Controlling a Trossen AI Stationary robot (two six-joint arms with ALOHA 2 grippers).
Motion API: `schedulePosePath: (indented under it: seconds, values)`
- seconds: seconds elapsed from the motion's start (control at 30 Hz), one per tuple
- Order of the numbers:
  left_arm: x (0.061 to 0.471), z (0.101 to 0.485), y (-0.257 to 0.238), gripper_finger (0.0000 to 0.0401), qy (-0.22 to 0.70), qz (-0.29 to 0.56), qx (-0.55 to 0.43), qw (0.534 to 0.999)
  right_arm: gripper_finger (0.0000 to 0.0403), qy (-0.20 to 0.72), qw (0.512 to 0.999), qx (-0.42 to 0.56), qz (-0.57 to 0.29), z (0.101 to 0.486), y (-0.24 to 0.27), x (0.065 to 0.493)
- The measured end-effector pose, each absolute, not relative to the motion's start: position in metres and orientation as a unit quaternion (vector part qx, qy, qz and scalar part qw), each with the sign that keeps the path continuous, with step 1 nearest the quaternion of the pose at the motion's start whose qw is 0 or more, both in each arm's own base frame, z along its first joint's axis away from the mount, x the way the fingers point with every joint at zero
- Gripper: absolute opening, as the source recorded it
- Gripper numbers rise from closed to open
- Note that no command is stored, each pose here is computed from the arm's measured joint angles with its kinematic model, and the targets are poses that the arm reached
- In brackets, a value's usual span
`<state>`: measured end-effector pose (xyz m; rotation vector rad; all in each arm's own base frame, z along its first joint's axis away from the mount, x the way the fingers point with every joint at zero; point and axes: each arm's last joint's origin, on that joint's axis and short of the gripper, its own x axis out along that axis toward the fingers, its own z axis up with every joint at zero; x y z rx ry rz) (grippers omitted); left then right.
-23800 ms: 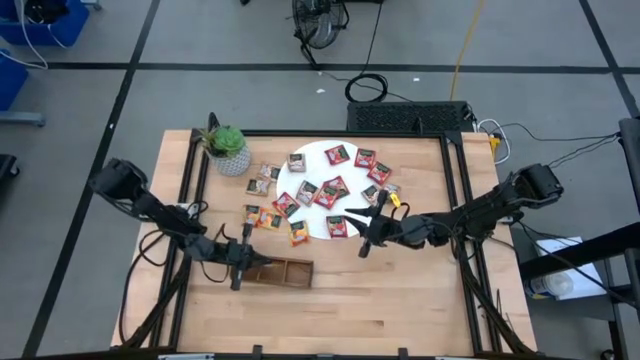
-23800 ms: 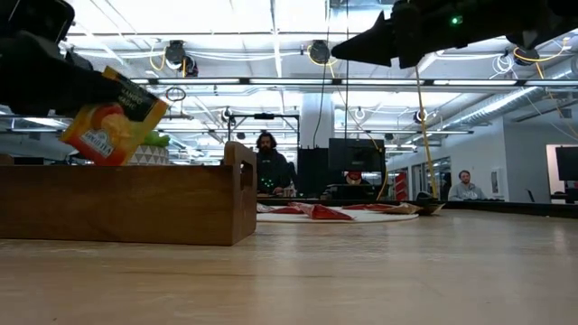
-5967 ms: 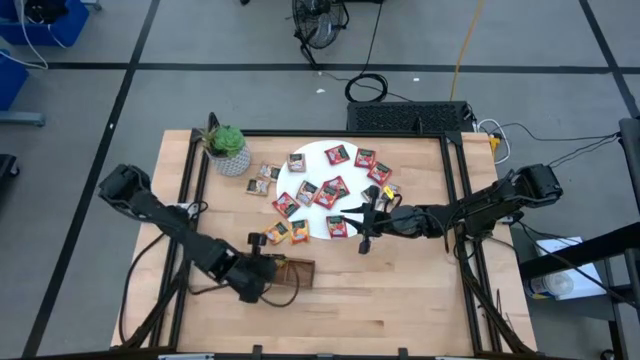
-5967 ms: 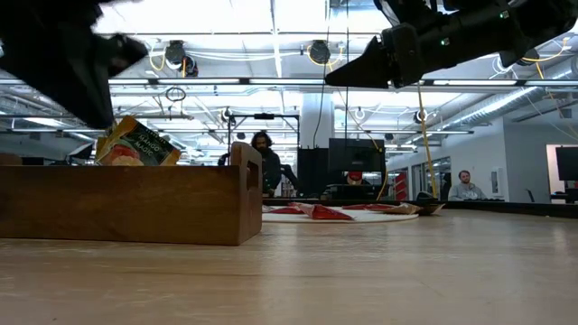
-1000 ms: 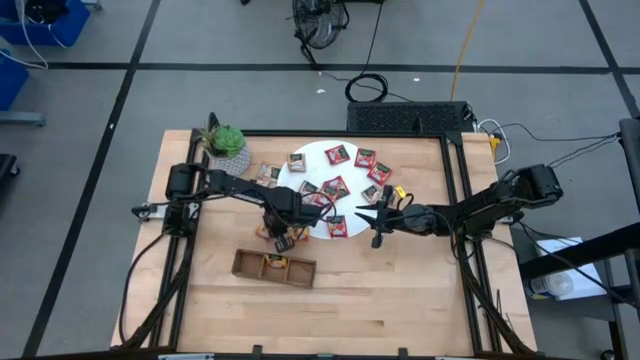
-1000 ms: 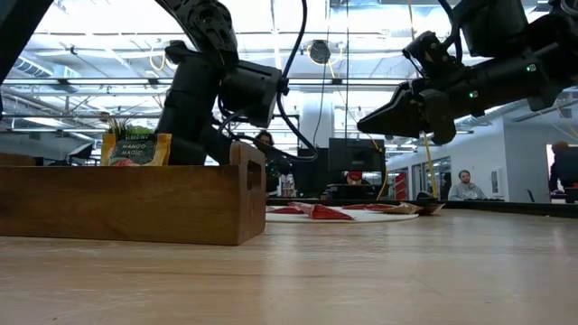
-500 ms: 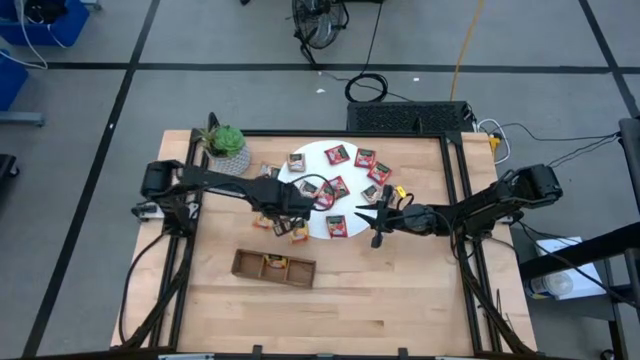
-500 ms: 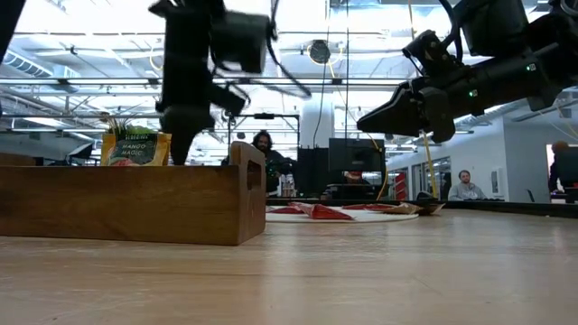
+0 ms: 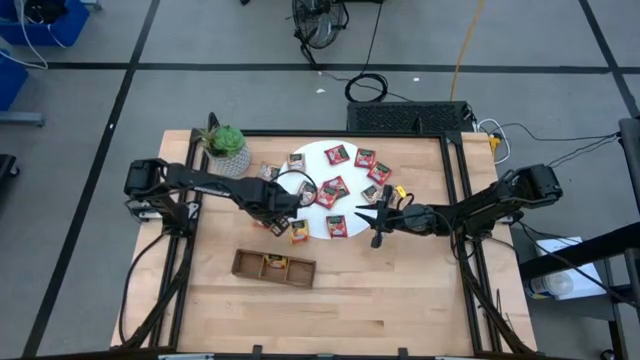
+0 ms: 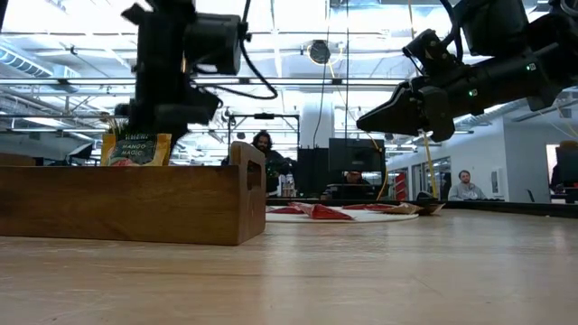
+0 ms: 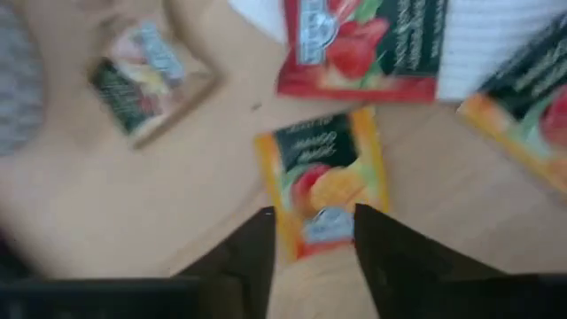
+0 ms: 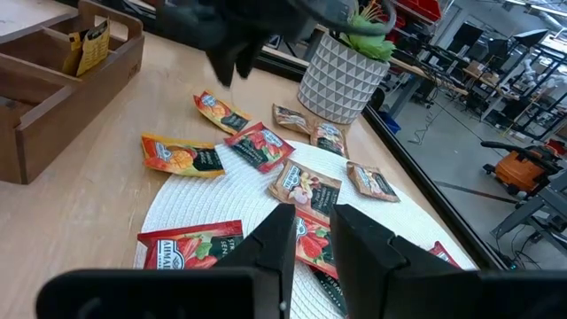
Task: Pick & Place Tea
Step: Put the orange tea bag into the middle section of the wooden organizer
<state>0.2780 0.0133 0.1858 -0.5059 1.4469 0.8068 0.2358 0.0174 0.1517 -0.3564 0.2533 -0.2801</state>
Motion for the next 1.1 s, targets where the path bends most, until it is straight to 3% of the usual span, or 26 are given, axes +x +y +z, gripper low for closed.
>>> schedulePosePath:
  seconds: [0.3, 0.6, 0.83, 1.1]
  values:
    - [0.264, 0.15, 0.013, 0.0272, 0.631, 0.349, -0.277, 0.636, 0.0061, 0.117, 0.968, -0.172, -0.14, 0.153, 0.017, 0.236]
    - [0.249, 0.135, 0.012, 0.03, 0.632, 0.38, -0.294, 0.608, 0.0061, 0.103, 0.97, -0.168, -0.142, 0.156, 0.017, 0.237]
    - [0.246, 0.124, 0.012, 0.0269, 0.619, 0.362, -0.314, 0.622, 0.0061, 0.1, 0.97, -0.168, -0.143, 0.157, 0.017, 0.237]
    - [0.246, 0.127, 0.011, 0.0164, 0.628, 0.324, -0.29, 0.645, 0.0061, 0.1, 0.97, -0.168, -0.143, 0.157, 0.017, 0.237]
